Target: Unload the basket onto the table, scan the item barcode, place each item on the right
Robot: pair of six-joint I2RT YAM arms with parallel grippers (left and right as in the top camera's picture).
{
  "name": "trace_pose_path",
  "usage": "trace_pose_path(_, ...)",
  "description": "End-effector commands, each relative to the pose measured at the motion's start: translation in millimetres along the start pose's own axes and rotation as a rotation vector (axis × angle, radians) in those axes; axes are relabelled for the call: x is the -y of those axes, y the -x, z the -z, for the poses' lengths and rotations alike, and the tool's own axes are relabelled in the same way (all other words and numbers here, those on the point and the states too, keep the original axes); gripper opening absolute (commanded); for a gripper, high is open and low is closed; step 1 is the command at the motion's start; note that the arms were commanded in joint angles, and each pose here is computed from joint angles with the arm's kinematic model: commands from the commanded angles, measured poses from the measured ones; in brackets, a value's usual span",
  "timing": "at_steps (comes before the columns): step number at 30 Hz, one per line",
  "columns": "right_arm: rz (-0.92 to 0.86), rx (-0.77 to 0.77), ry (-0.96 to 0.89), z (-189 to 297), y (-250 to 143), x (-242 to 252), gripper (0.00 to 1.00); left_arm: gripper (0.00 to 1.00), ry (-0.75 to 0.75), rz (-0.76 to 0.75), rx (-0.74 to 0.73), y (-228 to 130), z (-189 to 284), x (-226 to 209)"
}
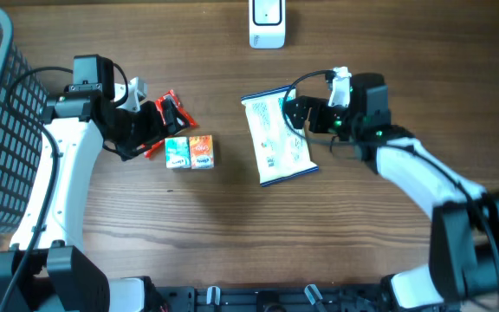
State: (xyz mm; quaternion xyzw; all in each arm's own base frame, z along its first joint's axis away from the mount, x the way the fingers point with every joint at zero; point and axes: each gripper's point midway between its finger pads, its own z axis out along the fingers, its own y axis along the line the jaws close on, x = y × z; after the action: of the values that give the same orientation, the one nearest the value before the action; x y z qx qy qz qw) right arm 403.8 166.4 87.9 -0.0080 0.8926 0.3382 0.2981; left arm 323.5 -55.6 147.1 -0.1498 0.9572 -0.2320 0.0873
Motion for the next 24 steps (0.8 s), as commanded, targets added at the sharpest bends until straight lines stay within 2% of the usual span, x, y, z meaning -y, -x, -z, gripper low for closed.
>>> trace_pose_path(1,-0.027,-0.089,0.108,-13,1,2,1.00,1.00,-0.004,-0.002,0.023,4,6,2)
trace_pose_path(14,-0.160,-0.278,0.094,-49,-59,36,0.99,1.00,-0.004,-0.002,0.023,4,6,2)
trace_pose_path(18,-0.258,-0.320,0.051,-57,-75,47,0.99,1.00,-0.004,-0.002,0.023,4,6,2)
trace_pose_path(21,-0.273,-0.334,0.047,-57,-79,46,0.91,1.00,-0.004,-0.002,0.023,4,6,2)
trace_pose_path(24,-0.293,-0.354,0.042,-58,-85,43,0.72,1.00,-0.005,-0.002,0.024,5,6,3)
